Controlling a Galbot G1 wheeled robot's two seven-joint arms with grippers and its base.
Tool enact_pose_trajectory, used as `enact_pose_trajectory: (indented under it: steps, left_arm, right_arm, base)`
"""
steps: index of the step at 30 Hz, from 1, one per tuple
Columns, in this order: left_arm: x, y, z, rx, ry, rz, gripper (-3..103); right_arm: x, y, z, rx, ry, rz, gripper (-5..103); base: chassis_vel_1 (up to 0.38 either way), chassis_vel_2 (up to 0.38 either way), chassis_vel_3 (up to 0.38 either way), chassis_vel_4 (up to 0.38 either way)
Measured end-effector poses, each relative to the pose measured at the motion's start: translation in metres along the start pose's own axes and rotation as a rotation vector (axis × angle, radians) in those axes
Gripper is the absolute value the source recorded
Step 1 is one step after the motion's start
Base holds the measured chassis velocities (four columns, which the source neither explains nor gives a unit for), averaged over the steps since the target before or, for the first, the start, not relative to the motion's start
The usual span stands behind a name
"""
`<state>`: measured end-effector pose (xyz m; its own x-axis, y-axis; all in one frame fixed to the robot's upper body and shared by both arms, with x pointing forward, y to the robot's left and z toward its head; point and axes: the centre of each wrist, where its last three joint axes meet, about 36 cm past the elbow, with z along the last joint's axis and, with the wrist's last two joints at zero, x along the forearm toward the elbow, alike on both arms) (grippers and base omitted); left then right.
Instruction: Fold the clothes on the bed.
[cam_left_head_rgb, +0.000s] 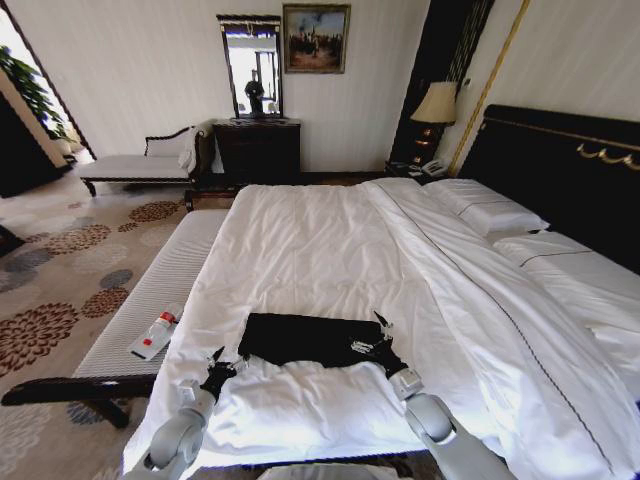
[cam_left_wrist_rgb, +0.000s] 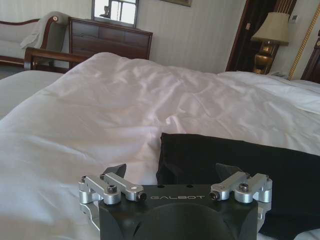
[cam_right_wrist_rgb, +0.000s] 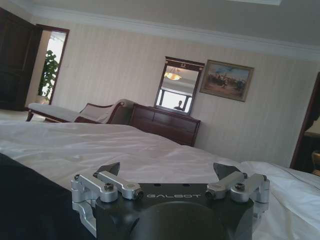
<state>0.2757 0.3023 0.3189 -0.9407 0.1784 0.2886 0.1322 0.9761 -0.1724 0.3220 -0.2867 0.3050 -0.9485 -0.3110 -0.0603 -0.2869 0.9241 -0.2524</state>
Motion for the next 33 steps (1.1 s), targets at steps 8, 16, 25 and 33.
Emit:
enact_pose_trajectory:
  steps: [8,16,25,33]
  left_arm:
    - [0.065,0.002,0.001,-0.062,-0.073,-0.031,100]
    - [0.108,-0.009,-0.019,-0.08,-0.143,-0.044,100]
    - [0.123,-0.027,-0.044,-0.074,-0.195,-0.023,100]
    - [0.123,-0.028,-0.045,-0.071,-0.197,-0.023,100]
  right_arm:
    - [0.032,-0.003,-0.024,-0.331,0.148,0.184,100]
    - [0.051,-0.022,-0.067,-0.811,0.408,0.184,100]
    - [0.033,-0.073,-0.06,-1.144,0.419,0.197,100]
    - [0.019,-0.084,-0.031,-1.134,0.546,0.104,100]
  base:
    - [0.0,0.0,0.0,0.0]
    - [0.0,0.0,0.0,0.0]
    - [0.0,0.0,0.0,0.0]
    - [0.0,0.0,0.0,0.0]
